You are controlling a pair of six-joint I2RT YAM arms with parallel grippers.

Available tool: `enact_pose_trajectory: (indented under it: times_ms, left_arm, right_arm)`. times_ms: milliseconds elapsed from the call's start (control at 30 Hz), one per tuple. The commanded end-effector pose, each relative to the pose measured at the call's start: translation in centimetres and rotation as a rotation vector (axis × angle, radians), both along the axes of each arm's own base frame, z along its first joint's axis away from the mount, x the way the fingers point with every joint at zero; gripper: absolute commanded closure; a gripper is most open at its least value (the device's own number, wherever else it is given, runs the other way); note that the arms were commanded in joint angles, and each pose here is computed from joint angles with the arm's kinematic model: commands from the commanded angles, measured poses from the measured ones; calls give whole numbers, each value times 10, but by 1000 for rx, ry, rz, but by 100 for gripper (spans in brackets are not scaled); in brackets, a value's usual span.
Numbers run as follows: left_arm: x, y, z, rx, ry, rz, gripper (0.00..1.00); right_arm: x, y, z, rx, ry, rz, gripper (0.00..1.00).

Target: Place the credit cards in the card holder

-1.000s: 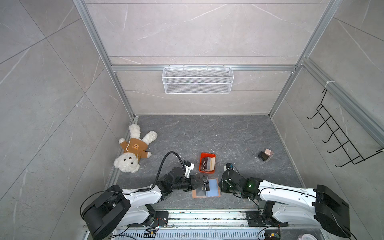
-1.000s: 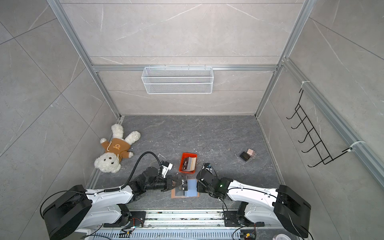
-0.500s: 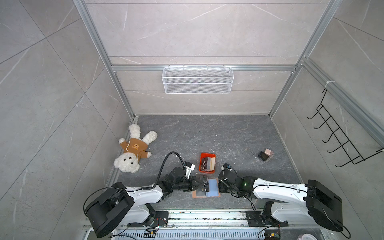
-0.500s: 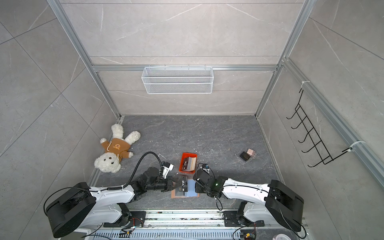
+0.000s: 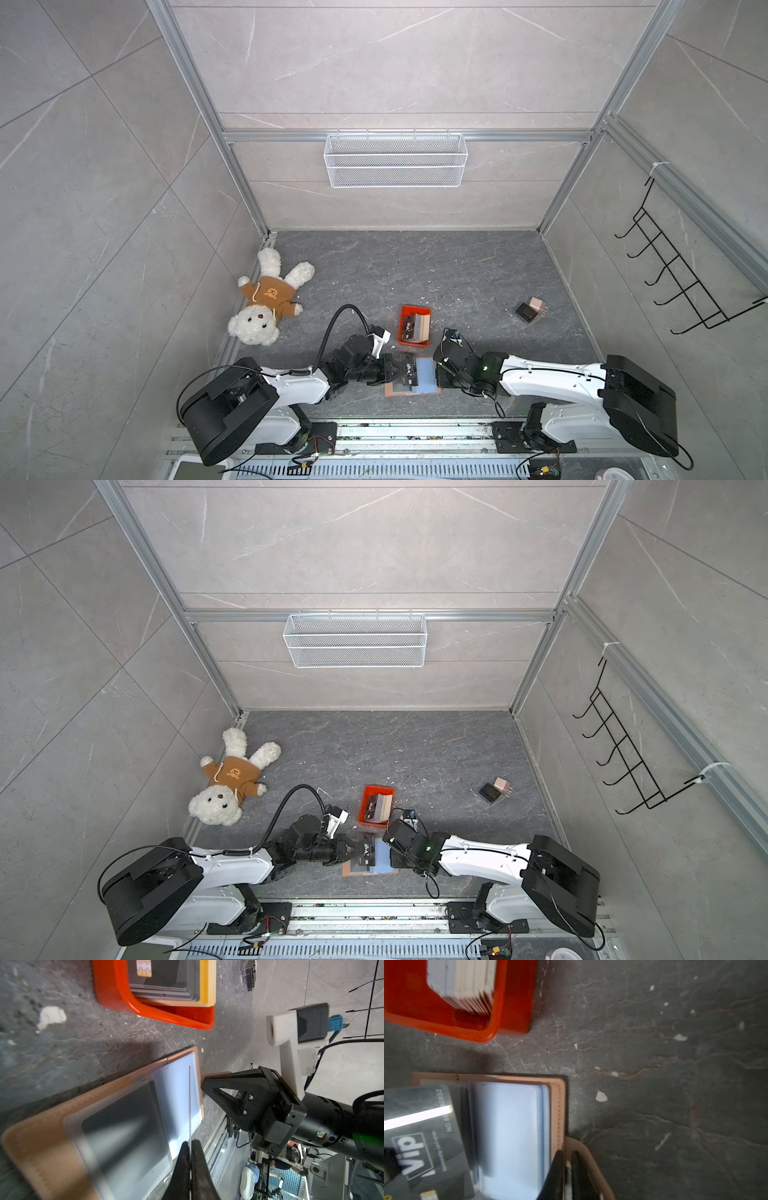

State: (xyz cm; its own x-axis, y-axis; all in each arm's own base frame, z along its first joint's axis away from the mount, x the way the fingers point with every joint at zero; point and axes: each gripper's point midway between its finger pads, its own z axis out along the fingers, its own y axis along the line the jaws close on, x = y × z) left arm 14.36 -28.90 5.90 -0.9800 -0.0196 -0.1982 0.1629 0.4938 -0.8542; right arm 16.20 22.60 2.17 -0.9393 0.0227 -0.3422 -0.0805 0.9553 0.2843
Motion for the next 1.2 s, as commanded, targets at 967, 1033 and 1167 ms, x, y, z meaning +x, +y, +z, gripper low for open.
enact_pose_trajectory:
  times_ms: [967, 1033, 1167]
  left_arm:
    - [-6, 1, -17, 39, 29, -29, 100]
    - [-6, 0, -18, 38, 34, -30, 100]
    - [-6, -2, -19, 32, 44, -34, 100]
  right_arm:
    - [0, -5, -4, -63, -17, 6, 88]
    - [0, -5, -4, -62, -17, 7, 88]
    - [-1, -5, -6, -66, -15, 8, 88]
